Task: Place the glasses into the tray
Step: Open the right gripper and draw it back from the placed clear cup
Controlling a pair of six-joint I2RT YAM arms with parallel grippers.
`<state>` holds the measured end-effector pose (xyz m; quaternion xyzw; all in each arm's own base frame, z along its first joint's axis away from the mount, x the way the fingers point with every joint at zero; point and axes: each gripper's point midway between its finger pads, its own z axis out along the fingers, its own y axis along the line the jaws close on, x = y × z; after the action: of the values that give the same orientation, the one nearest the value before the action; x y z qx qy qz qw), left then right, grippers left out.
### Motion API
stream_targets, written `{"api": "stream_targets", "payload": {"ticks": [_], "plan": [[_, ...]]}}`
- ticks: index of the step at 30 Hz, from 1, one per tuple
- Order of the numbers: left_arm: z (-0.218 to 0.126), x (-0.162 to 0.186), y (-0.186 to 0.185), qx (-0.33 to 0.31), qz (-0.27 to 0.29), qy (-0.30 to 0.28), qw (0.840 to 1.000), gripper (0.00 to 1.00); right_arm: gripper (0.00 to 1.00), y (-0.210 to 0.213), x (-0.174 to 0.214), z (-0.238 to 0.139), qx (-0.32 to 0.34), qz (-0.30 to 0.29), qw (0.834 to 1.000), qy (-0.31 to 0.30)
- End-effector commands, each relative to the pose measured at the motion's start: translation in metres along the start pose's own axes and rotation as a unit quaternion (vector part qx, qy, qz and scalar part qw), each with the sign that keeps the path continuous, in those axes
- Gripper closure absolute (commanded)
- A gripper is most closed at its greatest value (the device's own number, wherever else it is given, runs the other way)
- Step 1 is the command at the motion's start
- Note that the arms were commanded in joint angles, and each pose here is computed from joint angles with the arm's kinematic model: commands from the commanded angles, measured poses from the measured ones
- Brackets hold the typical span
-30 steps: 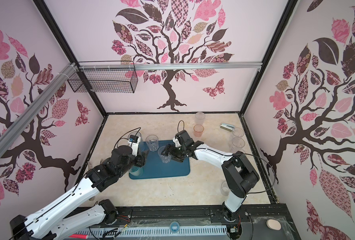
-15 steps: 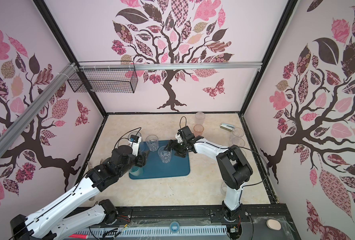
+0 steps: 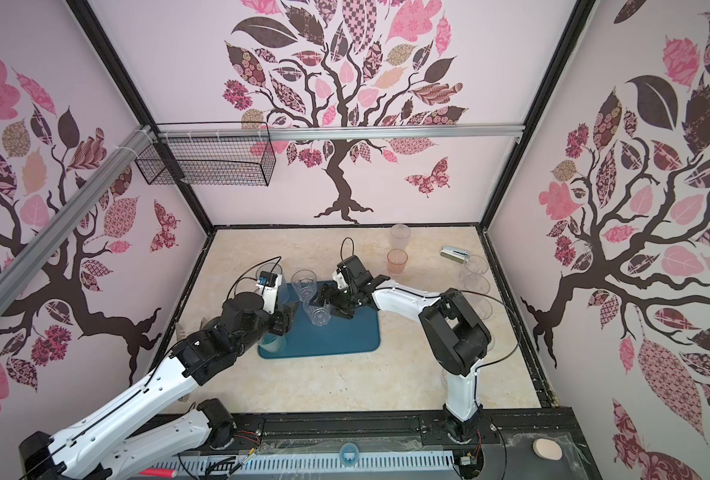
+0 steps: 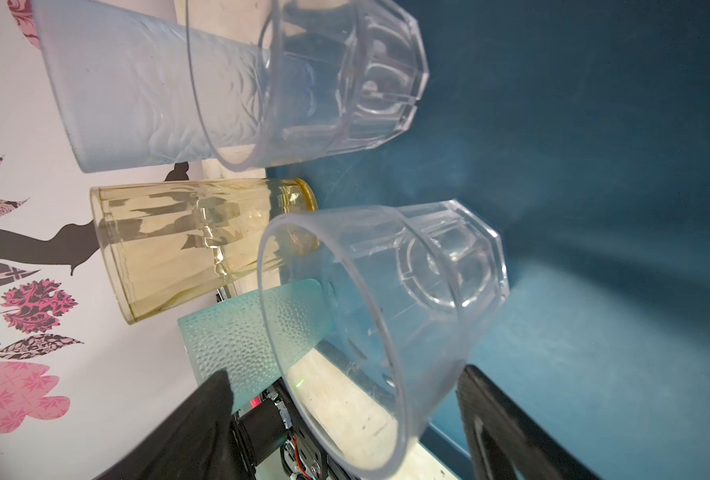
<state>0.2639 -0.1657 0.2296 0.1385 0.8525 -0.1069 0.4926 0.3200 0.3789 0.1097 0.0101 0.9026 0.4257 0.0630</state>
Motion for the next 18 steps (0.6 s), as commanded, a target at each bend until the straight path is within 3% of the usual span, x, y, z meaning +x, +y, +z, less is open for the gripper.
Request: {"api": "stream_targets", "payload": {"ticks": [1, 18], "plan": [[0.002, 0.009, 0.002, -0.001, 0.005, 0.004, 1.000, 0.35, 0.13, 0.007, -0.005, 0.016, -0.008, 0.004, 1.000, 0.004], [0.000, 0.002, 0.002, -0.004, 0.004, 0.001, 1.000, 0.35, 0.14, 0.036, -0.002, 0.019, -0.055, -0.004, 0.998, 0.036]]}}
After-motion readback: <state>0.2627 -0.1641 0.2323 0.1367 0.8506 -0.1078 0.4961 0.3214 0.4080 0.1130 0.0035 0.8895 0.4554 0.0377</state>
